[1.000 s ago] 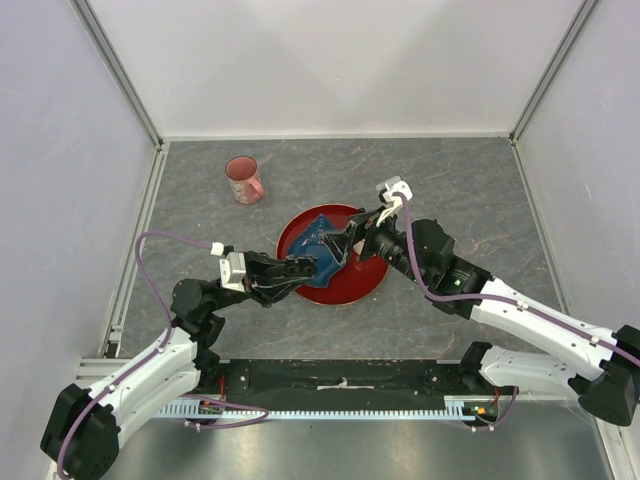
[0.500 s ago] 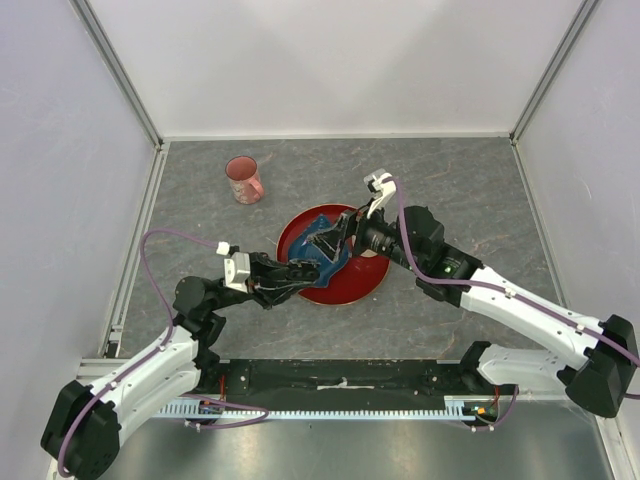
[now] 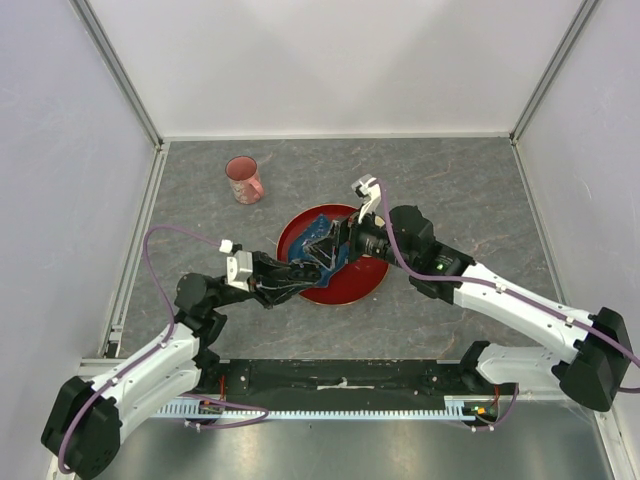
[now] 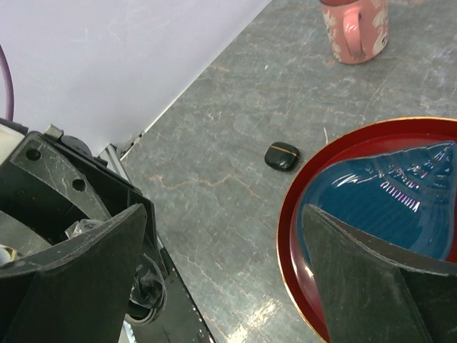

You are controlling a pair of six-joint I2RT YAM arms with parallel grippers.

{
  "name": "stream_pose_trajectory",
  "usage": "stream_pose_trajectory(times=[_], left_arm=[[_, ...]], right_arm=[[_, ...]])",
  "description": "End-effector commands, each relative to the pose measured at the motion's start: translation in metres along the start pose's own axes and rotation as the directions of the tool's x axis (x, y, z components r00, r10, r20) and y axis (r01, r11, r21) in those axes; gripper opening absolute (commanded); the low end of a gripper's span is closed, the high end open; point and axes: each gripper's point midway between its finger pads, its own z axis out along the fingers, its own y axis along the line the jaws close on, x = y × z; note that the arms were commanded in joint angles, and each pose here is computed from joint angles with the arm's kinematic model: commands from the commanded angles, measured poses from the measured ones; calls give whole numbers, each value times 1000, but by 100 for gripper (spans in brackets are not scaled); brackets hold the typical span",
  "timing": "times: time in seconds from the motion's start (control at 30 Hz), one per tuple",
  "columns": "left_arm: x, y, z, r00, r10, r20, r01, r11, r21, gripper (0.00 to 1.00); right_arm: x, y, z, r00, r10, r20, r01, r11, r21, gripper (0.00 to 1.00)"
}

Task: Insert the wireless bluetooth earbuds into the charging case
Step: Close the charging case.

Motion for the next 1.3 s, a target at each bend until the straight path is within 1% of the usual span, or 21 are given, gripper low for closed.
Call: stream_pose_trajectory(times=[0.0,0.37,0.53,0.6,0.67,0.7,0.87,0.93,0.97,1.07,1.1,1.17,1.2,1.27], left_arm=[[-20,-2,7,997,63,39,-64,997,35,2],[-18,1,7,998,55,35,-56,998,23,2],[-19,8,5,998,50,47,-49,998,-29,2],[-21,13,5,997,48,55,-44,997,-60,2],[-20,18,4,998,32,50,-28,995,-93,2],[-20,19,4,998,24,51,-19,995,-100,2],[-18,31,4,998,-53,33,58,983,-173,2],[-21,40,5,994,-94,49,102,970,-219,2],[-16,43,5,989,-141,37,146,960,-240,2],[-18,47,8,985,-171,37,175,952,-252,2],[-20,46,10,985,-170,40,175,954,-244,2],[-19,45,11,983,-181,39,185,955,-232,2],[-18,44,11,982,-185,36,188,955,-229,2],[-17,42,12,982,-187,29,189,958,-217,2]], right_arm=[[-5,13,1,1000,-16,-11,15,998,-59,96],[14,15,-3,998,-5,-61,-1,995,-98,96],[30,17,-2,994,15,-108,-29,991,-131,97],[42,11,0,990,23,-137,-39,993,-114,97],[47,6,3,989,49,-137,-62,994,-92,97],[58,1,4,986,64,-154,-77,994,-80,98],[75,-11,9,980,103,-170,-108,994,-21,98],[77,-15,12,983,99,-154,-97,995,22,98],[79,-20,13,984,97,-147,-89,994,60,98],[87,-28,17,989,96,-108,-80,986,147,98],[84,-31,18,989,130,-72,-116,977,178,98],[77,-34,16,989,148,-15,-143,972,186,98],[69,-41,14,989,148,30,-151,962,226,98],[50,-44,7,988,122,93,-142,958,250,98]])
